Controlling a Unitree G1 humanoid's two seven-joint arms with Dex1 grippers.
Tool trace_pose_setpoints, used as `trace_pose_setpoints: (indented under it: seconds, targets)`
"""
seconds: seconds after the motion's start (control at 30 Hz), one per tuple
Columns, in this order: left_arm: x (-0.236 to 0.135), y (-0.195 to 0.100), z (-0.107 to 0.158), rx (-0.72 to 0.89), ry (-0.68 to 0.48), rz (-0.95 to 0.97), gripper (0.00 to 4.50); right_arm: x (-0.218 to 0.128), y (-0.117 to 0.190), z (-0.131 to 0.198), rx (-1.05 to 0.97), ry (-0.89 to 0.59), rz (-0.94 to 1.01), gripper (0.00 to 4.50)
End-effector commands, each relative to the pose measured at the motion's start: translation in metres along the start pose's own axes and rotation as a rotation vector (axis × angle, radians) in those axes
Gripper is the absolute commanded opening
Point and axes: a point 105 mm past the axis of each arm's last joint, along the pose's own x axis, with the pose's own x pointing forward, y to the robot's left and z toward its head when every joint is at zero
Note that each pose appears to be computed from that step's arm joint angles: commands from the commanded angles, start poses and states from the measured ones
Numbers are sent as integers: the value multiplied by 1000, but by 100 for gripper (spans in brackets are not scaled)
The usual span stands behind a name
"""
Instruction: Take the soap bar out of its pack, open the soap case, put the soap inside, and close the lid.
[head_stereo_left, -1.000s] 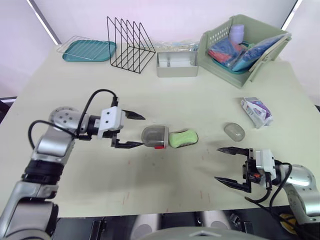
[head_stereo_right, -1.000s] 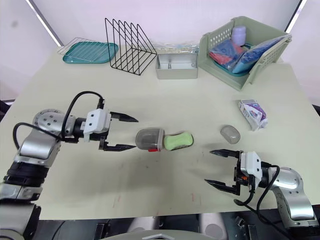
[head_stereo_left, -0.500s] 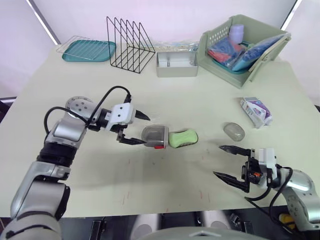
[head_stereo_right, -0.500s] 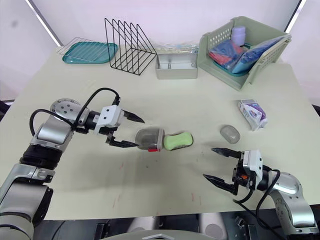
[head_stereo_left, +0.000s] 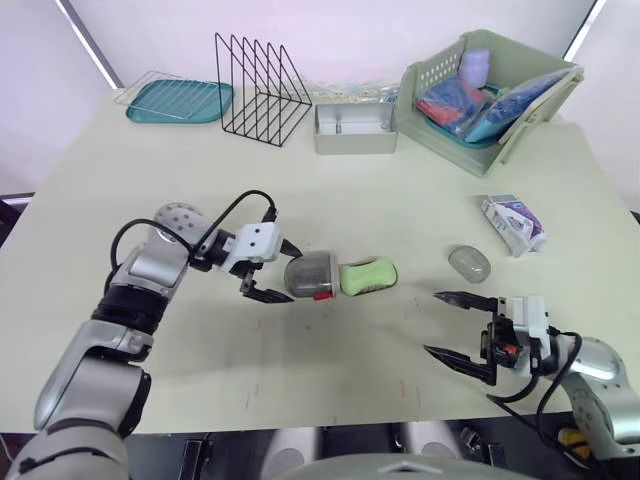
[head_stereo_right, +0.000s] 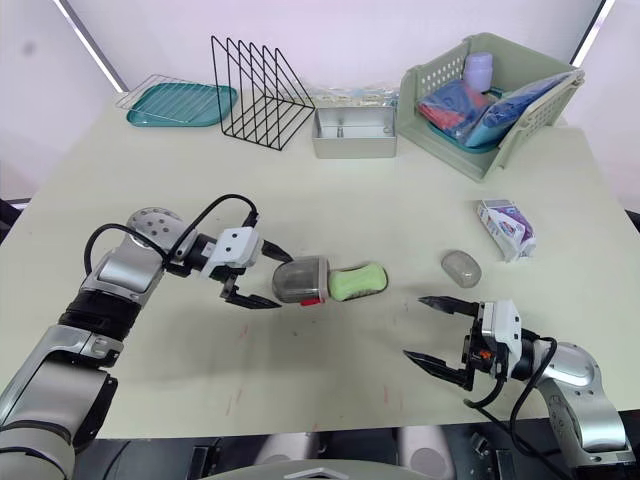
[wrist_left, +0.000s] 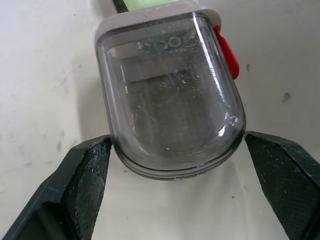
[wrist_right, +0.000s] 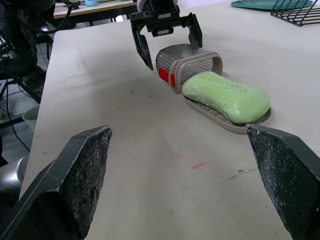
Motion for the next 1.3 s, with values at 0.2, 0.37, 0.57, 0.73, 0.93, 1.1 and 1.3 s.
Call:
trace_pose_setpoints:
  seconds: [0.2,0.37,0.57,0.73,0.93,1.1,1.3]
  targets:
    - [3,5,7,3,-29,12,450,1,3,4,-30,-3,23,446]
    - [8,4,5,-1,-21,15,450,2,4,4,-33,-1,25,446]
    - [9,4,2,-41,-15,37,450,2,4,4,-33,2,29,446]
    - [9,5,3,-44,-29,45,450,2,4,3,-32,7,33,446]
    - [11,7,7,-49,-52,57,450,1,4,2,-32,14,37,446]
    - [12,6,5,-54,-49,57,450,1,4,1,-32,16,39,446]
    - [12,8,3,-47,-40,64,450,0,4,0,-31,21,42,446]
